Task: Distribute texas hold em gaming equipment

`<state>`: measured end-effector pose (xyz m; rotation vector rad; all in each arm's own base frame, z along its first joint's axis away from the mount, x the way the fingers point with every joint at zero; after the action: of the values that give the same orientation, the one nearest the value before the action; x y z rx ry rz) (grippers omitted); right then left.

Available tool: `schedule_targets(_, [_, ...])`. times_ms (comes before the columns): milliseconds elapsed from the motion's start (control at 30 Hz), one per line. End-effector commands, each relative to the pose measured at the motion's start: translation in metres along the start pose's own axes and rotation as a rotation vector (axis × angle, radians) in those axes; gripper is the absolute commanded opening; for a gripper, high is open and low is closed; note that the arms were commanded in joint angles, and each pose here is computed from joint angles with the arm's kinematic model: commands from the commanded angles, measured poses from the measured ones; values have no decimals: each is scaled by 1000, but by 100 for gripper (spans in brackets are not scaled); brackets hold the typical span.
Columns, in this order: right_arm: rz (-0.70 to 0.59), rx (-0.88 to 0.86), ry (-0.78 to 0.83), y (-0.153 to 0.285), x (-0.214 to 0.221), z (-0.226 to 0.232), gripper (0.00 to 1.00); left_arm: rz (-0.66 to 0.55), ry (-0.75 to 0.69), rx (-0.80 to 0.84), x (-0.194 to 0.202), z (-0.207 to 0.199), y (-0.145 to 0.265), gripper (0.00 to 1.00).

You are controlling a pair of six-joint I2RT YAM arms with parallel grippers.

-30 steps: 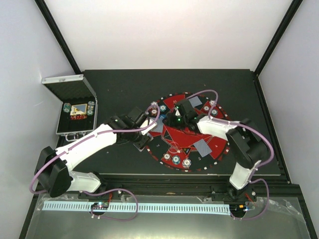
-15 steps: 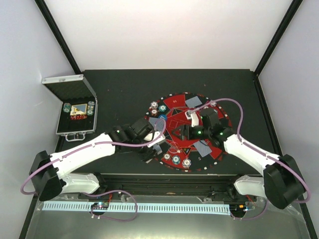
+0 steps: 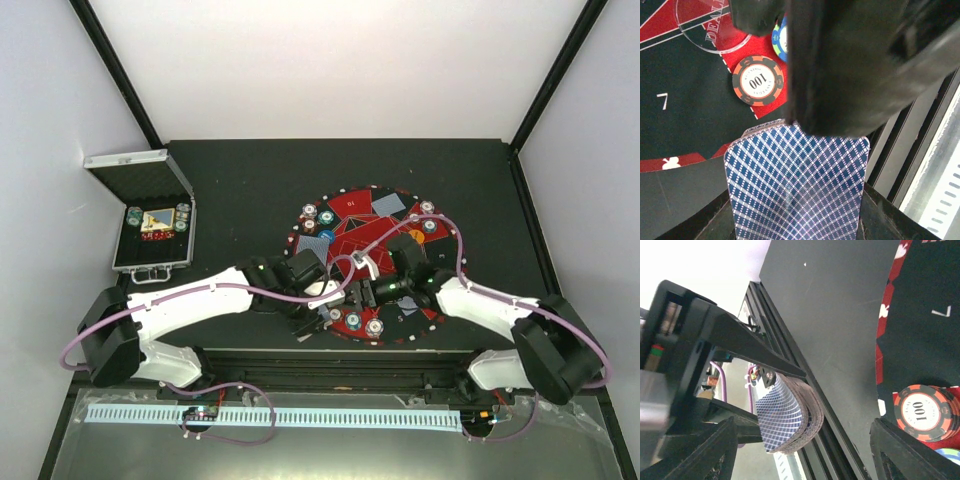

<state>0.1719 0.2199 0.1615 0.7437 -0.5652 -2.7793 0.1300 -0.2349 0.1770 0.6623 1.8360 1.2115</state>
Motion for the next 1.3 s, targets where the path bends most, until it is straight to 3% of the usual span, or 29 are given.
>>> schedule_targets(0, [22,-58,54,-9,-3,2,73,-38,-32,9,-12,-6,9,52])
schedule_targets(333, [63,-75,35,-23,4,-8,70,-47,-37,13,-13,-7,11,51])
schedule_targets(767, [87,-80,19,-32,8,-19,56,-67,-40,18,-12,-9,16,51])
schedule_targets(1267, [116,-110,49,-45,8,-14,50,-73,-41,19,-12,-9,18,51])
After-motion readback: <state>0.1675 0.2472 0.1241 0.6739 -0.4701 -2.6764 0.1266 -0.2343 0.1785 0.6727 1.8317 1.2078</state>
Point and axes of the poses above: each gripper's point midway between its finger pads, its own y axis back along the fingers, its own z axis along the line the jaws close on, x = y × z, the point moved 8 cm from there along y, back along the fingers, and after that the axes turned 4 degrees about y, right-handed, at the moved point
